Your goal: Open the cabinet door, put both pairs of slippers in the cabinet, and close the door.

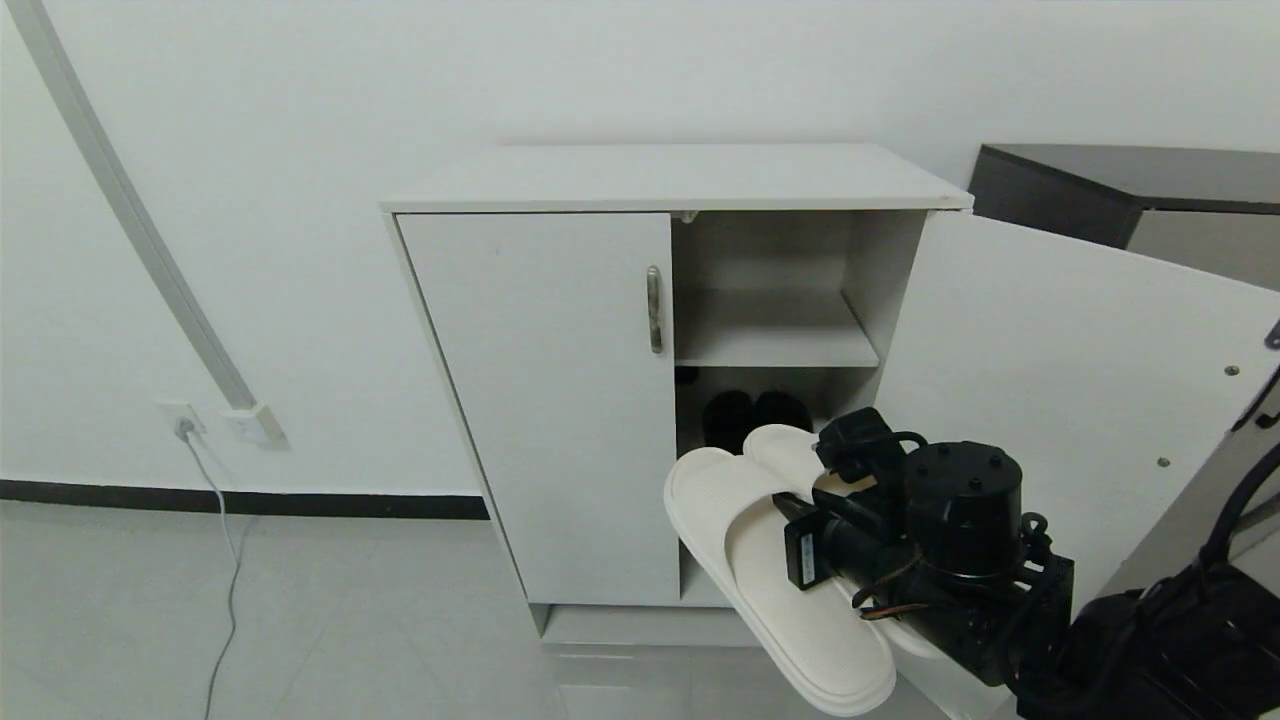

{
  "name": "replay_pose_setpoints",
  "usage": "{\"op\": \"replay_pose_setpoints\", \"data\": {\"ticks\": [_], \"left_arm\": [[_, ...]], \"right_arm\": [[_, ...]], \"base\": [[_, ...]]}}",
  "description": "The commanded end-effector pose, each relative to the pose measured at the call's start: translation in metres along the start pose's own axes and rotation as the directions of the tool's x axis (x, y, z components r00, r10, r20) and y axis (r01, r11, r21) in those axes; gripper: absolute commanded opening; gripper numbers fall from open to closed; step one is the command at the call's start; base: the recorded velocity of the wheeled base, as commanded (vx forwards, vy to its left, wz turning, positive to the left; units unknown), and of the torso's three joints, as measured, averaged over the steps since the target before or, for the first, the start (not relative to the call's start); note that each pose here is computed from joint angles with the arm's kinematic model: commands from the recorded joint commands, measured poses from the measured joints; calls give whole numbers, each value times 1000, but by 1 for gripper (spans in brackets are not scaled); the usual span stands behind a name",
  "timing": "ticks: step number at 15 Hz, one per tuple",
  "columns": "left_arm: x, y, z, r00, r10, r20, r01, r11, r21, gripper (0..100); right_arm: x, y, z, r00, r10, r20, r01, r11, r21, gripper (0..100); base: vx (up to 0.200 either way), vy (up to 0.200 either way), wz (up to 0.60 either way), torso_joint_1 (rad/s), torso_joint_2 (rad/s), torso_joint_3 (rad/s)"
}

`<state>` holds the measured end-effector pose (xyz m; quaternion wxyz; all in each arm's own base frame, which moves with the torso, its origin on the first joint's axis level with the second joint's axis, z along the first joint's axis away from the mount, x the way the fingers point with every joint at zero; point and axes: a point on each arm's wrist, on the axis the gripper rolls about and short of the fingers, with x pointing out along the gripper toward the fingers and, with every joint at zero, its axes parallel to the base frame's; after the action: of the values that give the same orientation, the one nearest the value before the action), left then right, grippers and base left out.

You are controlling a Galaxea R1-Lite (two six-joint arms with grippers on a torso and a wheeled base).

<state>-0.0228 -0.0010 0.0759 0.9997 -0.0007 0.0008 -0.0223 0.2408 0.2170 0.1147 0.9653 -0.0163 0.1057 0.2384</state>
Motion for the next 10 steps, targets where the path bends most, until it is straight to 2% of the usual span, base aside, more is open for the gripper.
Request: {"op": "replay_pose_setpoints", "data": {"ticks": [1,7,10], "left_arm": [[0,0,0,1000,2,0,-2,1000,0,0],[0,0,0,1000,0,0,0,1000,1,0],[0,0,0,1000,0,0,0,1000,1,0]], "right_arm": [[0,0,-1,1000,0,-1,0,1000,-1,0],[2,0,-4,1000,0,-12,0,1000,-2,0],[3,0,-3,1000,4,-11,-4,1000,-1,0]], "base": [[0,0,0,-95,447,354],[0,0,0,-46,422,382],[0,0,0,2,123,116]]}}
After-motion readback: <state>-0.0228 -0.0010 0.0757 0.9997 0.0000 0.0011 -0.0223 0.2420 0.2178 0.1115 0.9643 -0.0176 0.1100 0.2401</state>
